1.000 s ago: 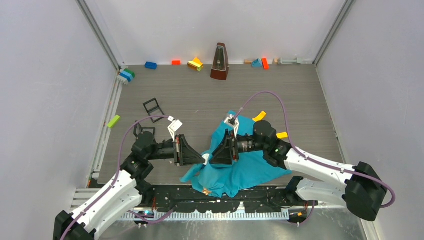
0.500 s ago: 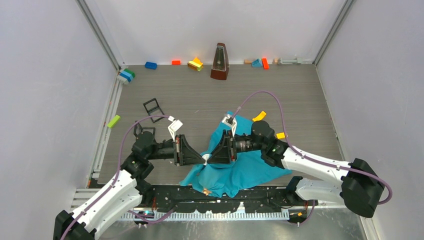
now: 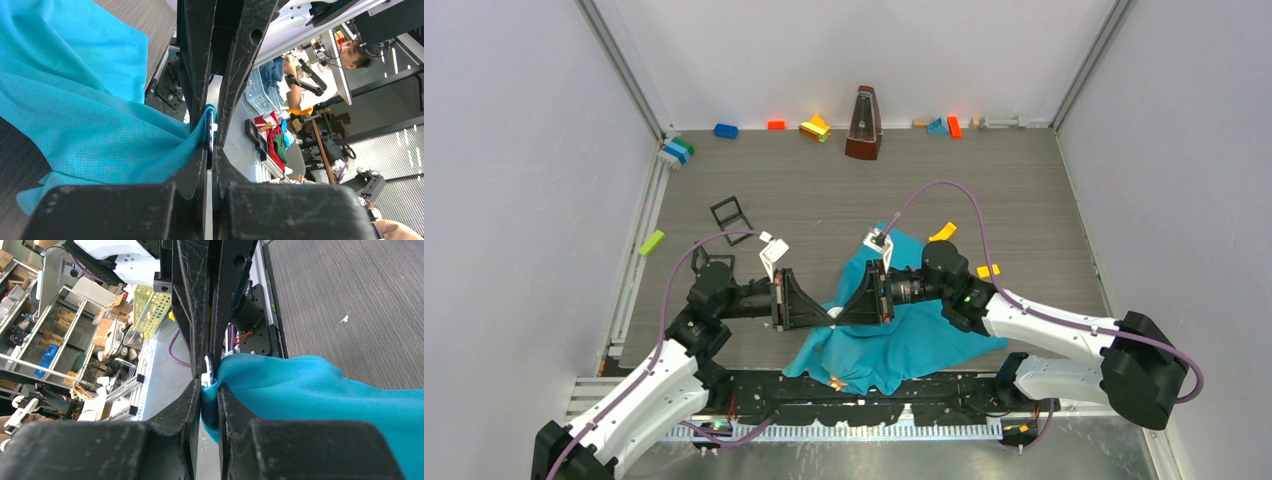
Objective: Pin the brooch onto the clothing
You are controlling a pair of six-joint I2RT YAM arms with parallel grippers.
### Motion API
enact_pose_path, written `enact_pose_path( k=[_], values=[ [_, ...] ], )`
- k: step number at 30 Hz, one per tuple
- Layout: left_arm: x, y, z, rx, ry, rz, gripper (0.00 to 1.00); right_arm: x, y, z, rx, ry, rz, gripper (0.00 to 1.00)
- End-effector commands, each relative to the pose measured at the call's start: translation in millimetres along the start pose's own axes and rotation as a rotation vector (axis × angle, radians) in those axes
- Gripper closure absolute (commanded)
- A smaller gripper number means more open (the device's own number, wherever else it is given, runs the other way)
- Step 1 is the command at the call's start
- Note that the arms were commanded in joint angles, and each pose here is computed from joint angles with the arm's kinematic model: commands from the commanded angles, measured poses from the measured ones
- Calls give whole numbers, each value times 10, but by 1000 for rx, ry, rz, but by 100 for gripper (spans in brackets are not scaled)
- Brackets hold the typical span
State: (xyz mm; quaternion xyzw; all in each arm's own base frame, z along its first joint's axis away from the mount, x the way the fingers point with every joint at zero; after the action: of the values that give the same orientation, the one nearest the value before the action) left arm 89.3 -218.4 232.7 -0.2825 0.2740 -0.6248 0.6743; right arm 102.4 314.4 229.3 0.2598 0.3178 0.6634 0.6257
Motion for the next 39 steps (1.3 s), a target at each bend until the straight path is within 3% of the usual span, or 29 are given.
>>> enact_pose_path(
  k=[1,15,23,32,39],
  values=[
    [-8,-261,158,86,-22,-86,100,49,-104,137,-22,-77,-65,82],
    [-27,-340,188,105,-21,-99,100,46,-366,58,40,-101,-170,99],
    [-51,-429,215,125,-21,-117,100,-8,-605,27,105,-118,-286,99],
    [-89,-448,246,151,-59,-76,100,-239,-1014,23,174,-197,-532,99],
    [-94,-411,231,143,-62,-54,100,-315,-1025,15,171,-215,-556,100]
  ],
)
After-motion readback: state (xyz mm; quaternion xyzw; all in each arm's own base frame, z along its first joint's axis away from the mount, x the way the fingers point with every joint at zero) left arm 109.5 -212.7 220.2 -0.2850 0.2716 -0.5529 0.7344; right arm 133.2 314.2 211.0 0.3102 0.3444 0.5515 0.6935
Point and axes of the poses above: each gripper's point midway between its finger pads, its own x axis out along the fingers, its own y axis along the line the jaws close on, z = x × y, the point moved 3 cm from there along -x, back along the fingers, and after that the axes turned 6 degrees about x, right-handed, at the moved point
